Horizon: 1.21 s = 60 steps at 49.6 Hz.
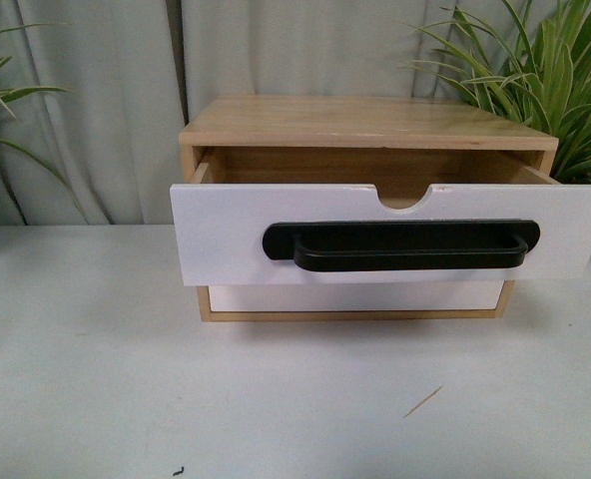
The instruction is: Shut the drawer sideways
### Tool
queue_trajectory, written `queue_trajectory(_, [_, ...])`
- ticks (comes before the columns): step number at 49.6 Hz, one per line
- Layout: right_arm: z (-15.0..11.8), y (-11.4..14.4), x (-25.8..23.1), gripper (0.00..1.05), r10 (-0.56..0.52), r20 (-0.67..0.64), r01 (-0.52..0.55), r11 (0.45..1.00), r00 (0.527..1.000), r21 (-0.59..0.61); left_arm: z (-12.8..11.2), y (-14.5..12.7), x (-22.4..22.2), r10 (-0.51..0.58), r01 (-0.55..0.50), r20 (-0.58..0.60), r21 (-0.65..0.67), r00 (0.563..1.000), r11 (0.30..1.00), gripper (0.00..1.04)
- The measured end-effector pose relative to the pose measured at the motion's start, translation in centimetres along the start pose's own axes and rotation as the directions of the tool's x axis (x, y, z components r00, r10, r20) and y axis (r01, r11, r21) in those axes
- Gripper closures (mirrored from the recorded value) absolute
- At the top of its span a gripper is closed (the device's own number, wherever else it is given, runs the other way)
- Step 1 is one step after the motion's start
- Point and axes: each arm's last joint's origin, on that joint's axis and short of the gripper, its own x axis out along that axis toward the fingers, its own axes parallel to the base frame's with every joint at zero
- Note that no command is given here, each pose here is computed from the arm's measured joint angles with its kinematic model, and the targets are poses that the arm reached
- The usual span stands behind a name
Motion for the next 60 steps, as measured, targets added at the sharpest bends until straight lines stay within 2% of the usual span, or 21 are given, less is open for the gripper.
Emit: queue_trajectory(60, [0.00, 0.00, 0.00, 0.09, 0.000, 0.000, 0.000, 1.000, 1.000, 0.000, 0.00, 0.00, 0.00, 0.000, 0.000, 0.000, 0.000, 1.000, 1.000, 0.06])
